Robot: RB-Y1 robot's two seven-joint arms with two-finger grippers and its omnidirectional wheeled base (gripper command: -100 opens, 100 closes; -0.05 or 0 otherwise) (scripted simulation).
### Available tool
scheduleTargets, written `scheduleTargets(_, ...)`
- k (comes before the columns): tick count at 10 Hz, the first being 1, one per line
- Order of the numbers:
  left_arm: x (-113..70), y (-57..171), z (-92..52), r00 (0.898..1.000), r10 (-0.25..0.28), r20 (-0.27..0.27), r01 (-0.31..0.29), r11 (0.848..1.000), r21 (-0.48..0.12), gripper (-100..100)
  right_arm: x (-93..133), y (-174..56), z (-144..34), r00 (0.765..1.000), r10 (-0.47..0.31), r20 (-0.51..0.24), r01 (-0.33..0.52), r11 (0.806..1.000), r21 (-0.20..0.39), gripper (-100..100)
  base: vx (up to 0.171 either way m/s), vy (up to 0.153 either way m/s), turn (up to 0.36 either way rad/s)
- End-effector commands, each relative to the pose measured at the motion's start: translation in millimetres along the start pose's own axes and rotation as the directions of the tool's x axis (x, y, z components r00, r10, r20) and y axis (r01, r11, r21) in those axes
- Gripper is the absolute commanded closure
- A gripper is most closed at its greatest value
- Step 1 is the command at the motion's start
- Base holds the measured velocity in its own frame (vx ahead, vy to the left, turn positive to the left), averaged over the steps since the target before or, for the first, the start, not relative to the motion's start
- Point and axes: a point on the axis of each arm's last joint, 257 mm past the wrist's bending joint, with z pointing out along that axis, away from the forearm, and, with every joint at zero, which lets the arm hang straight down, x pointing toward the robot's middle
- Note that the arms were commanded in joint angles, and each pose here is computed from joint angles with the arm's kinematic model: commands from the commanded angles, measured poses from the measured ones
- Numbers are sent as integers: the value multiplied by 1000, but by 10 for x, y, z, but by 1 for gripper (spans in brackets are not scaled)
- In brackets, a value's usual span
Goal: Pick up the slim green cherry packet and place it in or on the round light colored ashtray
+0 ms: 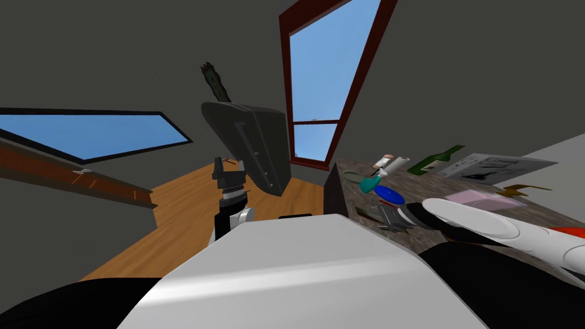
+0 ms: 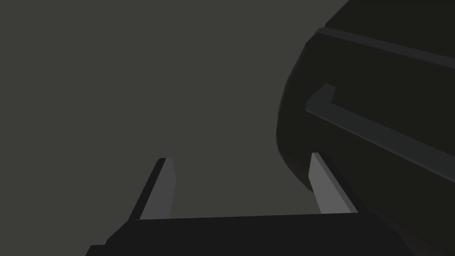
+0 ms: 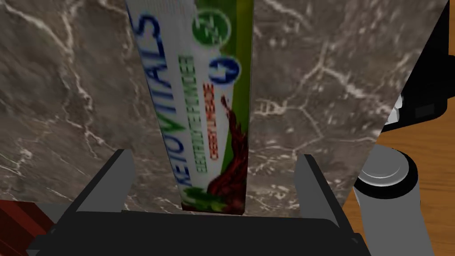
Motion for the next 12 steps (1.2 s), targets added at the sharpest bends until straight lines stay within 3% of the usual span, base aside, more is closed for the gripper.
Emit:
scheduleTargets(1,0,0,0,1000,0,0,0,1000,0,0,237,52,-51,997,-25,-73,23,999,-34,-100,102,38,-62)
scheduleTargets(4,0,0,0,1000,0,0,0,1000,0,0,547,164,-110,986,-56,-159,43,996,-83,-100,100,31,-26)
scheduleTargets(5,0,0,0,1000,0,0,0,1000,0,0,473,139,-91,989,-51,-141,41,997,-73,-100,37,11,-4)
scheduleTargets(6,0,0,0,1000,0,0,0,1000,0,0,482,145,-90,988,-51,-144,41,996,-75,0,8,2,2)
scheduleTargets(7,0,0,0,1000,0,0,0,1000,0,0,586,261,6,989,-34,-146,24,997,-71,-100,20,7,127)
scheduleTargets(10,0,0,0,1000,0,0,0,1000,0,0,649,324,53,989,-23,-147,13,997,-70,-100,22,4,55)
scheduleTargets(11,0,0,0,1000,0,0,0,1000,0,0,657,328,58,989,-25,-147,14,998,-69,100,1,0,-10)
scheduleTargets(12,0,0,0,1000,0,0,0,1000,0,0,659,342,61,989,-24,-147,13,997,-72,100,0,0,0)
